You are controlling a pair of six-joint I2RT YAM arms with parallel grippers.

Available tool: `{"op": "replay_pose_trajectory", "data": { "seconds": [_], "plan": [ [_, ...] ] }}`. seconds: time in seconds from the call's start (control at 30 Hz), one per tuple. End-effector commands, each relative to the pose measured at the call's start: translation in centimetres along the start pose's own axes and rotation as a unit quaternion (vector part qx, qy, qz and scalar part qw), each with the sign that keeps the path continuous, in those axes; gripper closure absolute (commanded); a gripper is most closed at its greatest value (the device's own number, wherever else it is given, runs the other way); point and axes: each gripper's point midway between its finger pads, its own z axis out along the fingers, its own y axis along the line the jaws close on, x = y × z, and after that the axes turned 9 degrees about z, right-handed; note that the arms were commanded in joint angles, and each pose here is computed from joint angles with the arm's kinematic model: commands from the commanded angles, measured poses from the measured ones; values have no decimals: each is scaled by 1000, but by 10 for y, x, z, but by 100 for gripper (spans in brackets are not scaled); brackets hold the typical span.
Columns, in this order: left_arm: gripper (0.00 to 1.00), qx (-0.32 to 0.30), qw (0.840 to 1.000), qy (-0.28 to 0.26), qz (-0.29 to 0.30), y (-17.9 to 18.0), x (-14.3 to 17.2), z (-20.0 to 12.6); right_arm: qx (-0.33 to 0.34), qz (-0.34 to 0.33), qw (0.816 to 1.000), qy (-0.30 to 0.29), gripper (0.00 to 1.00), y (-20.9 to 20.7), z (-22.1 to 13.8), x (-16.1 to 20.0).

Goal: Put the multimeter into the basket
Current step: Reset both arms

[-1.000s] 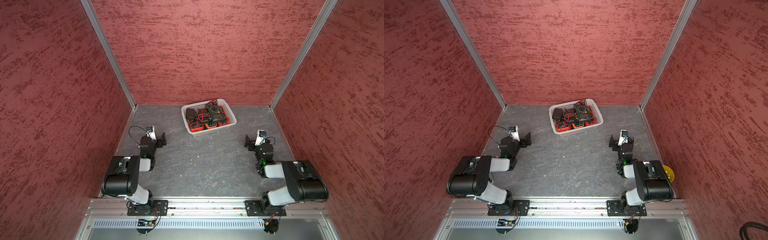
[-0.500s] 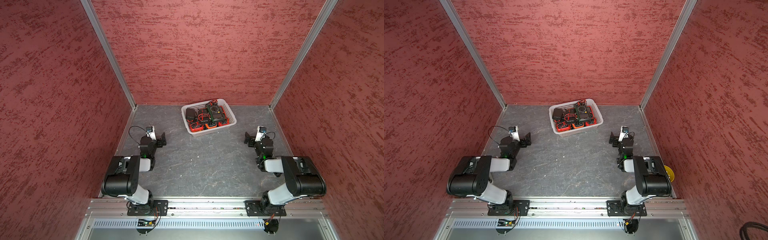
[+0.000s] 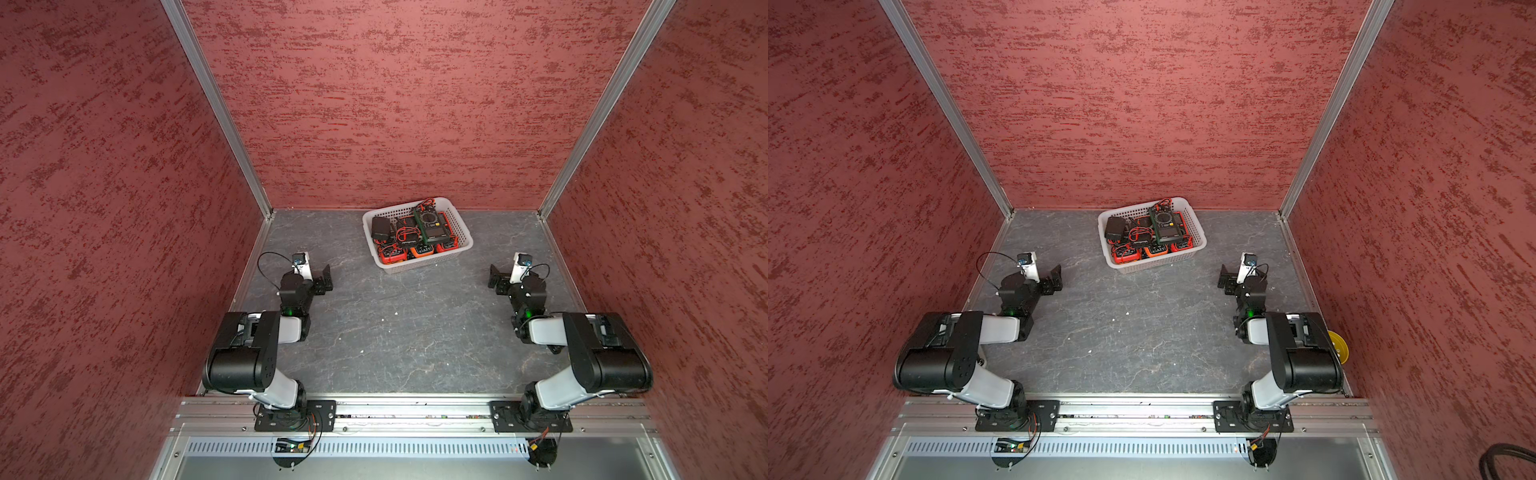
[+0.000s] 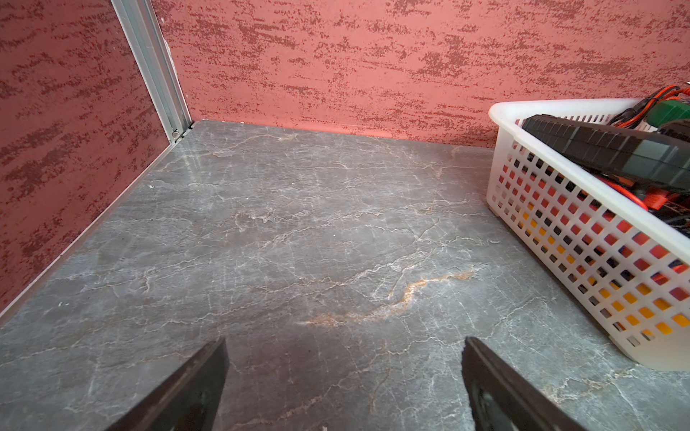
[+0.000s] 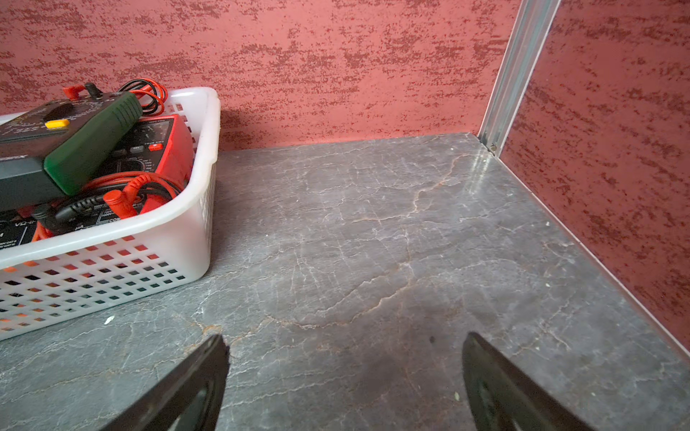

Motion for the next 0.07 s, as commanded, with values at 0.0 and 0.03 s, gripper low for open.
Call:
{"op": "replay_pose_trajectory", "data": {
  "seconds": [0.0, 0.03],
  "plan": [
    [0, -2, 1000, -14, 2, 1, -10, 1, -4, 5, 1000, -4, 1, 2, -1, -4],
    [0, -2, 1000, -15, 2, 1, -10, 1, -4, 4, 1000, -4, 1, 2, -1, -4]
  ]
}}
